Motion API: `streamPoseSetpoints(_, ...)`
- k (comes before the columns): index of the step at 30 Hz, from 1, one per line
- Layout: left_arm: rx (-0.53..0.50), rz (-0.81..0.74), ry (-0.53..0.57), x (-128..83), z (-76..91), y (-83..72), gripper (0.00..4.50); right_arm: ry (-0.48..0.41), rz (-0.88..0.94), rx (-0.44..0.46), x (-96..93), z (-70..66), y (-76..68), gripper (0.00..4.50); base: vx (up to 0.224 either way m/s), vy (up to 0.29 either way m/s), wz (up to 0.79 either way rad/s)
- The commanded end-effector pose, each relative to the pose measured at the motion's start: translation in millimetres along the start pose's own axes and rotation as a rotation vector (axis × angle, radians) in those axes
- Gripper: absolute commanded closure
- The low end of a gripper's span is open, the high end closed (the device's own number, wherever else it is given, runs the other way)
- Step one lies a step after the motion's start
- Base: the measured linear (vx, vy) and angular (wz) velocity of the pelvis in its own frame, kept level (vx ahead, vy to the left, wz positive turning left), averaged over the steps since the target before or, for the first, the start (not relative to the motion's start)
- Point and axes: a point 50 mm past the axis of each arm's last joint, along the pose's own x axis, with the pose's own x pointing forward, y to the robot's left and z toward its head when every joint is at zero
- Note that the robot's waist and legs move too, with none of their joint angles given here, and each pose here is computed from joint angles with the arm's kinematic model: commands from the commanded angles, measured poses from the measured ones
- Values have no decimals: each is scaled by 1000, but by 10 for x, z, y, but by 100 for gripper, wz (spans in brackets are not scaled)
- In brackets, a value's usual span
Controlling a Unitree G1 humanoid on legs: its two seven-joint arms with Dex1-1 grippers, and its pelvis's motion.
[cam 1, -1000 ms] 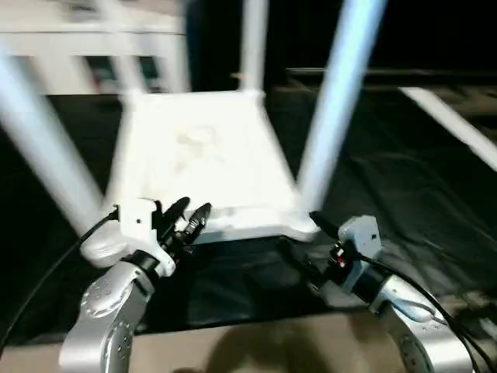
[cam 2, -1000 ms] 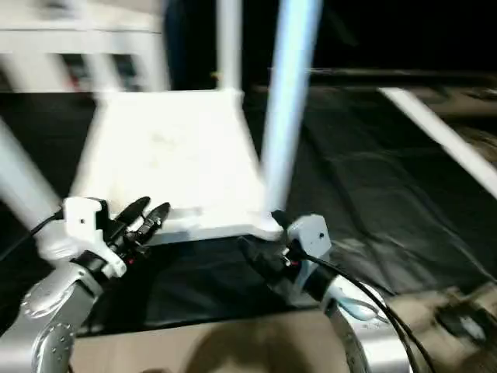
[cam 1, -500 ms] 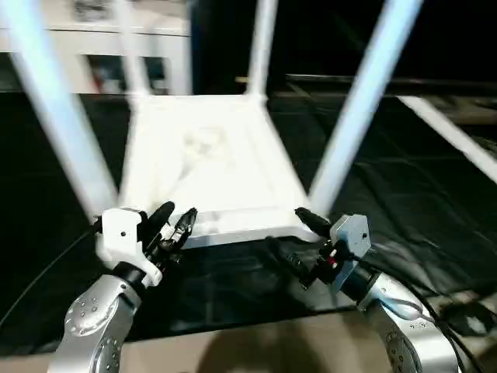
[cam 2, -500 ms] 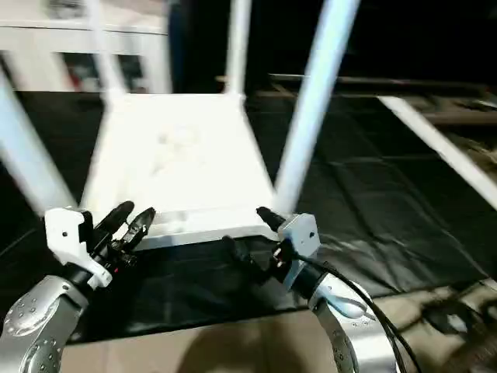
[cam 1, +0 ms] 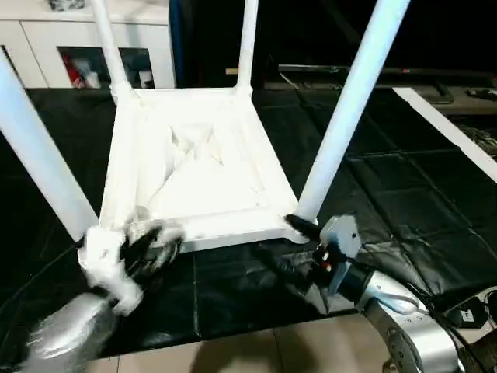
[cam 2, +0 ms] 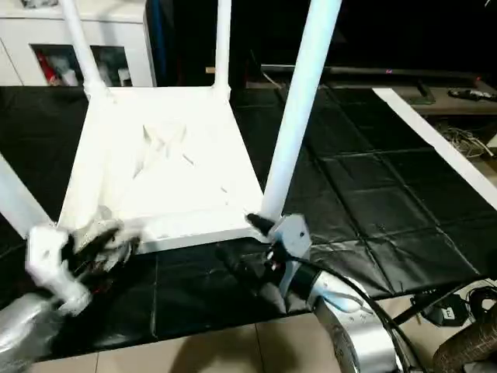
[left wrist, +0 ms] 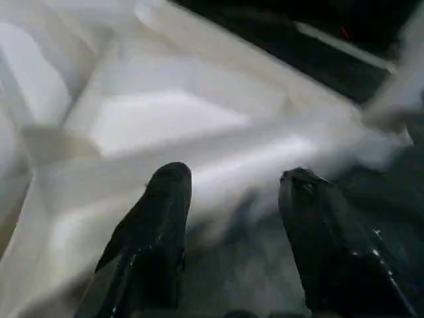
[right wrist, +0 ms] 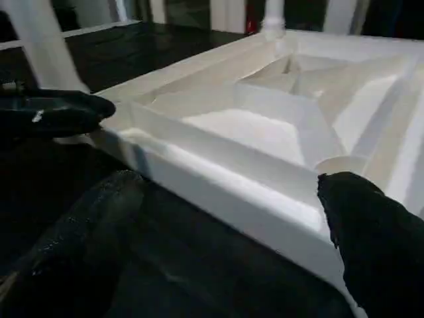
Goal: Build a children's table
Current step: Rotate table base
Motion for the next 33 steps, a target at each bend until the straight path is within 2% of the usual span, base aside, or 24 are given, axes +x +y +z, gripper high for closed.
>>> streamPoseSetpoints(1, 21, -41, 11, -69, 91, 27, 205, -11, 37, 16, -15, 57, 14, 0, 0, 0, 0)
streamPoseSetpoints(8, 79, -63, 194, -324, 131, 216, 205, 4, 92, 17, -20, 55, 14, 0, 0, 0, 0)
streamPoseSetpoints(9, 76, -84, 253, -420, 142, 257, 205, 8, 101, 19, -19, 59, 13, 0, 0, 0, 0)
streamPoseSetpoints(14, 30, -113, 349, -617, 174, 318, 205, 12, 123, 42, -22, 65, 22, 0, 0, 0, 0)
streamPoseSetpoints(15, 71, -55, 337, -661, 233, 418, 205, 5, 136, 62, -24, 71, 32, 0, 0, 0, 0)
streamPoseSetpoints(18, 85, 17, 346, -735, 295, 565, 205, 2, 175, 73, -27, 78, 69, 0, 0, 0, 0)
streamPoseSetpoints(25, 127, 54, 387, -845, 372, 696, 205, 11, 175, 56, -22, 74, 56, 0, 0, 0, 0)
streamPoseSetpoints(30, 167, 120, 262, -721, 503, 799, 205, 15, 153, 35, -7, 69, 29, 0, 0, 0, 0)
streamPoseSetpoints(31, 167, 120, 262, -721, 503, 799, 205, 15, 153, 35, -7, 69, 29, 0, 0, 0, 0)
streamPoseSetpoints(33, 175, 115, 189, -619, 558, 794, 205, 21, 141, 24, 1, 58, 18, 0, 0, 0, 0)
